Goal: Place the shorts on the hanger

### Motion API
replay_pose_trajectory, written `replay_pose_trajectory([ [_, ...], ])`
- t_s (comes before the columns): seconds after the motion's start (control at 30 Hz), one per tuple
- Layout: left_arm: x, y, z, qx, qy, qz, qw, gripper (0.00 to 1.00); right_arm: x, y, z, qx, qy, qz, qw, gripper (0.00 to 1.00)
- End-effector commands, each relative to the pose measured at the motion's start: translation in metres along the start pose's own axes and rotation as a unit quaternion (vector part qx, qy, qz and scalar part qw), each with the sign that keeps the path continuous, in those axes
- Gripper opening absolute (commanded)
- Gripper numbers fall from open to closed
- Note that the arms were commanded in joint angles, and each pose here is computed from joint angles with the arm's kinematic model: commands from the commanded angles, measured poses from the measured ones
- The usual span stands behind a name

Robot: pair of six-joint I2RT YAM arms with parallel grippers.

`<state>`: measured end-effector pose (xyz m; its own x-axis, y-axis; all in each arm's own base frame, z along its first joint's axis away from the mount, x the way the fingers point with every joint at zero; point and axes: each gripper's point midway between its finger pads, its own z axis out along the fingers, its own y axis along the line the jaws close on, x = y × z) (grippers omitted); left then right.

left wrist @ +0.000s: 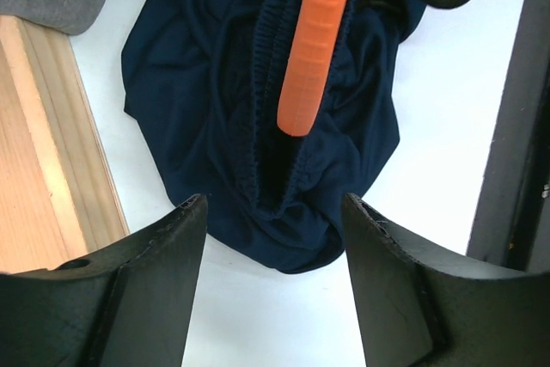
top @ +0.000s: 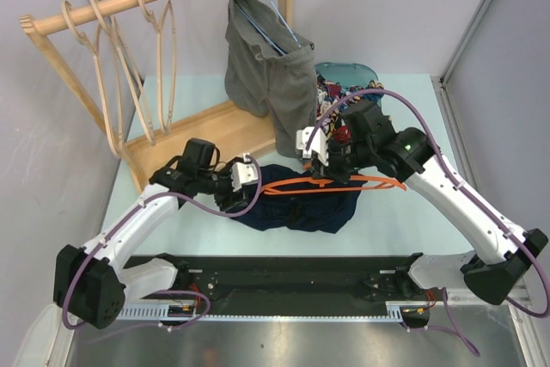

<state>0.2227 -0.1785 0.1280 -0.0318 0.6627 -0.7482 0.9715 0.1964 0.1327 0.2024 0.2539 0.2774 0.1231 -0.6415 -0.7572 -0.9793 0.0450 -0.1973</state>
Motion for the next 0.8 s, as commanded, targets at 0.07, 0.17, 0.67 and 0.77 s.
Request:
replay_pose_trajectory([
  [0.07,0.01,0.007,0.011,0.009,0.007,0.054,0.998,0.66,0.005,-0.015,0.014,0.013,0.01,-0.008,1.0,0.0],
  [0.17,0.018,0.009,0.017,0.013,0.017,0.059,0.998,0.66,0.005,-0.015,0.022,0.007,0.012,-0.009,1.0,0.0],
  [0.67,-0.006,0.002,0.013,0.052,-0.01,0.075,0.996,0.04,0.001,-0.017,0.053,-0.018,-0.006,-0.003,1.0,0.0],
  [0.77,-0.024,0.002,0.004,0.045,-0.029,0.081,0.995,0.0,0.0,-0.017,0.06,-0.026,-0.017,-0.003,1.0,0.0],
])
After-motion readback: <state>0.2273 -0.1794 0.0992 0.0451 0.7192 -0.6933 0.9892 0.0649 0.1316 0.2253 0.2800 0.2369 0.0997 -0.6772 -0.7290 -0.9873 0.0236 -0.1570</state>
